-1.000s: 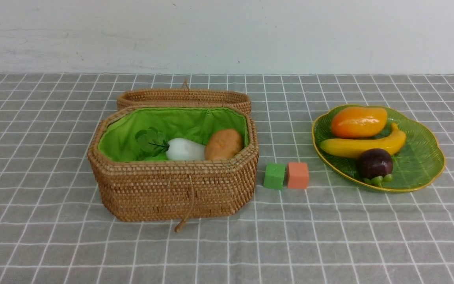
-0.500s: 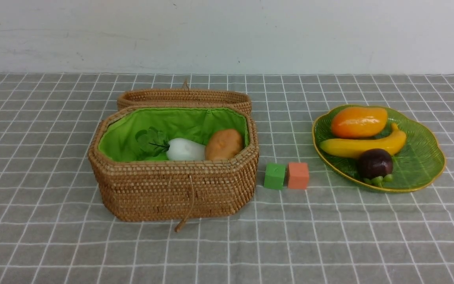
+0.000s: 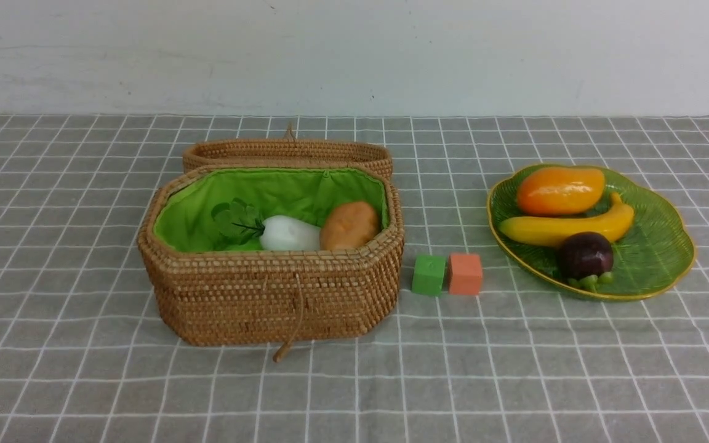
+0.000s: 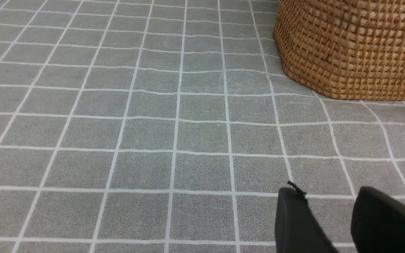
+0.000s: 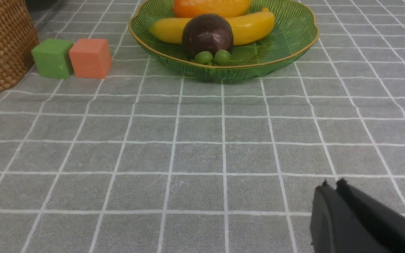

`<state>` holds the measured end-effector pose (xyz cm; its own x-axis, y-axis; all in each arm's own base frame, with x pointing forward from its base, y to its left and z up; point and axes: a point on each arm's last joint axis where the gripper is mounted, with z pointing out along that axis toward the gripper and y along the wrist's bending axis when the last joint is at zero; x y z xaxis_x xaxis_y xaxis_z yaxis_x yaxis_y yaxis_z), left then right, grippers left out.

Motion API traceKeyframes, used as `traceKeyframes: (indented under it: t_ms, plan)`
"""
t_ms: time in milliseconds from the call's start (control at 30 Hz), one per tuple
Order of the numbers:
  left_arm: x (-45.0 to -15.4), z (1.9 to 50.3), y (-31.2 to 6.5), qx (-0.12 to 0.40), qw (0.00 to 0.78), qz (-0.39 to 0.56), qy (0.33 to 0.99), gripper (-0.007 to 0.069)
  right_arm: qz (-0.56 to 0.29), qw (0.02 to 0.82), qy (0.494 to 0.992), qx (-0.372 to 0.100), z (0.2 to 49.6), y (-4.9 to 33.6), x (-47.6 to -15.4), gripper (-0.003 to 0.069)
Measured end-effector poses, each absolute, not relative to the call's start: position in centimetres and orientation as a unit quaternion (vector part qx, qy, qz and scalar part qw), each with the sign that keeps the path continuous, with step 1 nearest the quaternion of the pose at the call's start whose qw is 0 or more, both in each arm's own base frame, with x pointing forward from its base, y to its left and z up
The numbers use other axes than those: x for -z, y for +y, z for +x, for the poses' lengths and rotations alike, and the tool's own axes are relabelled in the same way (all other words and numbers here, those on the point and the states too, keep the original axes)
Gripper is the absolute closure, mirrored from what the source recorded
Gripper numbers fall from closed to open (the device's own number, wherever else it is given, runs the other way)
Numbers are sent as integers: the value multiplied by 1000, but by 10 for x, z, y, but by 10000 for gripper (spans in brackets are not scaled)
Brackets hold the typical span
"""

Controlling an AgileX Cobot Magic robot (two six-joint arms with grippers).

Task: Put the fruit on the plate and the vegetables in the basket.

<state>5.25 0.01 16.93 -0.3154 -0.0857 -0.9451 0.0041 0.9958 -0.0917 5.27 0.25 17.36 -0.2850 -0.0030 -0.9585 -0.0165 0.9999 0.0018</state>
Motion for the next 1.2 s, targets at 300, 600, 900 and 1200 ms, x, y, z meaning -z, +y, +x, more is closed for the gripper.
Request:
traceKeyframes:
  t_ms: [300,600,900,1200]
  plan:
    - [-169,52,0,38,585,-25,810,386,-6,597,802,-6,53,3,-174,642]
    - [-169,52,0,38,585,-25,810,386,-6,596,803,-6,53,3,-174,634]
    - [-169,52,0,39,584,-24,810,386,-6,596,803,-6,53,3,-174,624]
    - [-169,52,-6,71,582,20,810,386,-6,596,803,-6,53,3,-174,613]
